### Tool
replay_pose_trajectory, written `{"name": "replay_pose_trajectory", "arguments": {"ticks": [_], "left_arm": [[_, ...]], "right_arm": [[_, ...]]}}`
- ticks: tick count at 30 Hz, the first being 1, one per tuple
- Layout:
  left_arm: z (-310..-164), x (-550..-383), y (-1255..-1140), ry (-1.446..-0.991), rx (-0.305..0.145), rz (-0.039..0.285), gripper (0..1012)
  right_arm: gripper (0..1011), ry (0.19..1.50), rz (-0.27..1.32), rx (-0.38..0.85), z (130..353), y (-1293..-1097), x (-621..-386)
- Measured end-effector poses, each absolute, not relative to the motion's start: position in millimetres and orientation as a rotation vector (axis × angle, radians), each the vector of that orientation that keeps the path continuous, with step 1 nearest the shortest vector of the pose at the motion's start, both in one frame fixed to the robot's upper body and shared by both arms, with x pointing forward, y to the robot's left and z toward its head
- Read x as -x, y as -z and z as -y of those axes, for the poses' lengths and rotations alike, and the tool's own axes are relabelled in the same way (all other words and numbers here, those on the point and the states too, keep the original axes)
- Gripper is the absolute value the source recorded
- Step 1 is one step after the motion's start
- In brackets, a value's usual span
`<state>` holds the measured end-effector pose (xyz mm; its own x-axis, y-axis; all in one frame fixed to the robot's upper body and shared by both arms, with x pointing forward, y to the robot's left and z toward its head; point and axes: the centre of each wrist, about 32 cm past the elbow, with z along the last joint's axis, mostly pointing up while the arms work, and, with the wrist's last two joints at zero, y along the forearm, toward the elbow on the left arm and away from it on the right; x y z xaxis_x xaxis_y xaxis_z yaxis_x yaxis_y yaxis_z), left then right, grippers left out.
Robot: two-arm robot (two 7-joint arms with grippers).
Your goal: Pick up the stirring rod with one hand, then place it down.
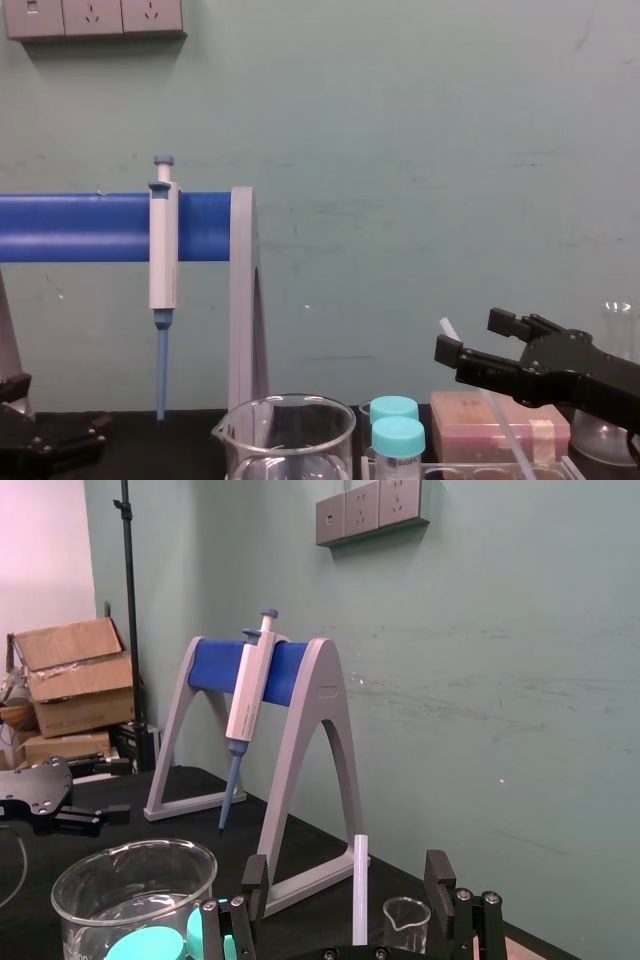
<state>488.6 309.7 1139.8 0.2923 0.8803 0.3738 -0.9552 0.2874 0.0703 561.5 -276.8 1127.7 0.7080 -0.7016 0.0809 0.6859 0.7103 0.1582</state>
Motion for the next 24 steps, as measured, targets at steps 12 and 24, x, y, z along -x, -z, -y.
{"name": "replay_pose_trajectory", "arguments": {"ticks": [12, 24], "left_arm": [[-309.7, -488.6, -1139.8, -1.248, -0.305, 0.285, 1000], [-309.7, -488.6, -1139.8, -1.248, -0.305, 0.285, 1000]], "right_arm": [[1003, 0.892, 0.18, -0.132, 272.4, -1141.7, -551.3], [1003, 1.21, 0.046, -0.139, 270.6, -1159.6, -520.8]]}}
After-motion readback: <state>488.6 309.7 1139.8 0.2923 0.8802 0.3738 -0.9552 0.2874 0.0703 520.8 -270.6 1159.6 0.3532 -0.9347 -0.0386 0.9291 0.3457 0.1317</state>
